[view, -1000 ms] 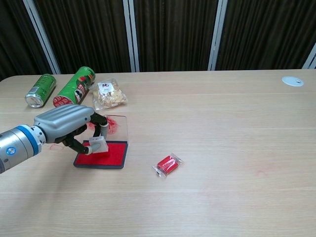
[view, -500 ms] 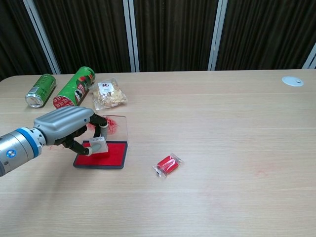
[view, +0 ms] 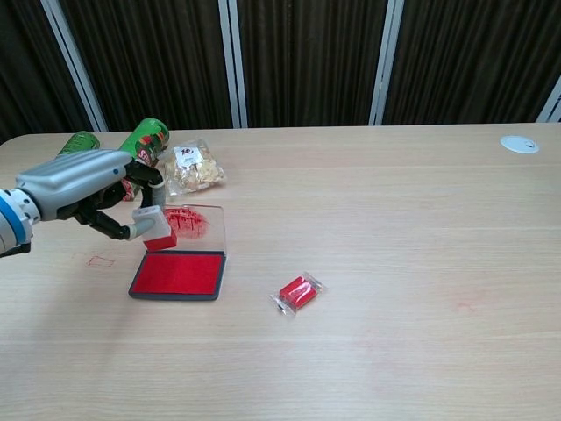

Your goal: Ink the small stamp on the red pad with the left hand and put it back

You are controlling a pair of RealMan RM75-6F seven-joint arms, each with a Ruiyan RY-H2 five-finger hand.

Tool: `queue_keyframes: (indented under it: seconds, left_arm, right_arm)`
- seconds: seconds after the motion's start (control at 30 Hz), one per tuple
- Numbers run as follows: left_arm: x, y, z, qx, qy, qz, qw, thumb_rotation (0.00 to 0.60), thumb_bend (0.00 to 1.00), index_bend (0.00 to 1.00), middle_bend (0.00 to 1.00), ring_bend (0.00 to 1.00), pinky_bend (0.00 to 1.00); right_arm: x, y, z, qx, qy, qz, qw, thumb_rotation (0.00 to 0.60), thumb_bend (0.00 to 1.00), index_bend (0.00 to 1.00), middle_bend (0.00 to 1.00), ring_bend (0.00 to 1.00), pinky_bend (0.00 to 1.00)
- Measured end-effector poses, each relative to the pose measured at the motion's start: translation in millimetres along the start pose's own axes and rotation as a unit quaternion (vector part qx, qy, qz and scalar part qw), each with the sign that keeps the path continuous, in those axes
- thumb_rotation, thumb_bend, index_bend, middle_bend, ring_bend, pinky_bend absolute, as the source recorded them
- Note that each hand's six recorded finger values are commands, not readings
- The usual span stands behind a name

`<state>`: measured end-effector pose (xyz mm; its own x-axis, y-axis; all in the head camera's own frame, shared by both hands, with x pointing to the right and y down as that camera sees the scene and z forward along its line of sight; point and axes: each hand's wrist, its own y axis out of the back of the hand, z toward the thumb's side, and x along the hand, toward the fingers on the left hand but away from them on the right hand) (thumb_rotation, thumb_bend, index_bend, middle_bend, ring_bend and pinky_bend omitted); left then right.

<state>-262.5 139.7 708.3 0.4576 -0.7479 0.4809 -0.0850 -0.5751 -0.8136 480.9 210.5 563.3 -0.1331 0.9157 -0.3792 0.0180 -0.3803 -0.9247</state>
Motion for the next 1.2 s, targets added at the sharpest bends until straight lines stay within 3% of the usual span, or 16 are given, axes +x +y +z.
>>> queue_keyframes:
  seconds: [0.53, 0.83, 1.2]
  left_arm:
    - [-31, -20, -66, 0.016, 0.061, -0.039, 0.9972, 0.600, 0.41, 0.58, 0.56, 0.88, 1.00]
    - [-32, -35, -64, 0.022, 0.052, -0.049, 0.9972, 0.600, 0.41, 0.55, 0.52, 0.88, 1.00]
    - [-31, -43, -61, 0.034, 0.047, -0.054, 0.9968, 0.600, 0.30, 0.39, 0.39, 0.87, 1.00]
  right_arm:
    - [1, 0, 3, 0.001, 0.004, 0.000, 1.0000, 0.600, 0.00, 0.00, 0.00, 0.00, 0.00]
    - [1, 0, 3, 0.002, 0.004, 0.002, 1.0000, 0.600, 0.00, 0.00, 0.00, 0.00, 0.00]
    - [0, -2, 3, 0.003, 0.004, 0.004, 1.0000, 0.600, 0.00, 0.00, 0.00, 0.00, 0.00]
